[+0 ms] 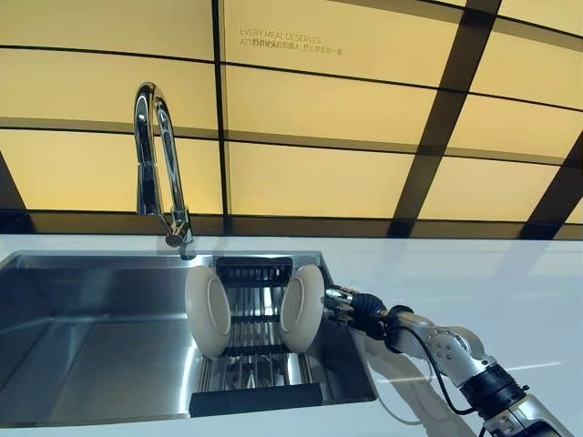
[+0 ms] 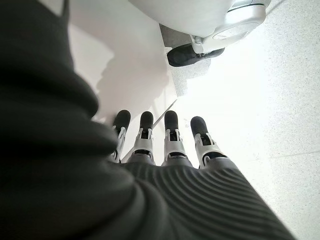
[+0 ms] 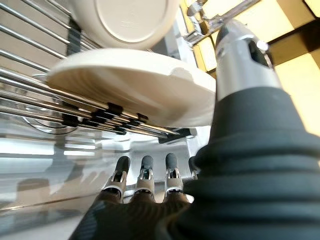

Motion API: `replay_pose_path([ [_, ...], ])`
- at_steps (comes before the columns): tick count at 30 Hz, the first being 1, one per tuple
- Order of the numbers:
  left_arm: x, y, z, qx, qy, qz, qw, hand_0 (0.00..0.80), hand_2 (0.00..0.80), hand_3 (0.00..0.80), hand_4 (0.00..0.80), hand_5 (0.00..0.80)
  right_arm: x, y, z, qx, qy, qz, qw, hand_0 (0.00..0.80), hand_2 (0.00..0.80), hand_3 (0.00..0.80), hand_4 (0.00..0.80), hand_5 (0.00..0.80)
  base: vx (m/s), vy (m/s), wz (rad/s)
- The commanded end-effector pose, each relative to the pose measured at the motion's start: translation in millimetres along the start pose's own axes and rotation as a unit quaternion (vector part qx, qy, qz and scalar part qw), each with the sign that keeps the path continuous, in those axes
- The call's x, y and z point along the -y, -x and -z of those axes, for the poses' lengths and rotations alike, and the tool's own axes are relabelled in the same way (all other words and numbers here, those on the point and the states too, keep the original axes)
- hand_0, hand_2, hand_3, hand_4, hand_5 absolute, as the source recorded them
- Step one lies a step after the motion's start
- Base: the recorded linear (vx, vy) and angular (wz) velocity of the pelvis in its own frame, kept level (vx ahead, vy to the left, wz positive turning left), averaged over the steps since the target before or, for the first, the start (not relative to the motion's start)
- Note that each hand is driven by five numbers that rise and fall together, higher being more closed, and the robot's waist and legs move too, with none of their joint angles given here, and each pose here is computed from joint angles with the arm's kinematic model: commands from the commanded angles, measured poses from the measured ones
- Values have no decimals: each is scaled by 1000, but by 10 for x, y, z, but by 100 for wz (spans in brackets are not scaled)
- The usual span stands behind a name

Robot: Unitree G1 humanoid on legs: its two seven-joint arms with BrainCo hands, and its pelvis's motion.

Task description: Take plates into dishwasher

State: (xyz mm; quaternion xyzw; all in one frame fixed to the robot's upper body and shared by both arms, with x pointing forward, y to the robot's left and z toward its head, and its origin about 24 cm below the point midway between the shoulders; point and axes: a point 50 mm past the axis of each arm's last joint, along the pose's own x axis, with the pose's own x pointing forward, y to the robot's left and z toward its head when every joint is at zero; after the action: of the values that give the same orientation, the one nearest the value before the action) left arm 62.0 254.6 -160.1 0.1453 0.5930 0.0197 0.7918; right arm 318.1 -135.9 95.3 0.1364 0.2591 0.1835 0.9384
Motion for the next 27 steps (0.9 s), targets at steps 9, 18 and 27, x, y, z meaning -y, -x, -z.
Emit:
replay_pose_path([
  [9,-22,-40,-224,21,-33,3,999,0,0,0,0,0,-317,-49,-333,49,12,-41,998,0,0,0,0,0,0,0,0],
  [18,1,-43,-251,24,-35,6,999,0,0,0,0,0,-359,-77,-301,49,2,-34,998,0,0,0,0,0,0,0,0],
  [27,12,-42,-259,26,-36,7,999,0,0,0,0,0,-406,-89,-301,48,-20,-38,998,0,0,0,0,0,0,0,0],
])
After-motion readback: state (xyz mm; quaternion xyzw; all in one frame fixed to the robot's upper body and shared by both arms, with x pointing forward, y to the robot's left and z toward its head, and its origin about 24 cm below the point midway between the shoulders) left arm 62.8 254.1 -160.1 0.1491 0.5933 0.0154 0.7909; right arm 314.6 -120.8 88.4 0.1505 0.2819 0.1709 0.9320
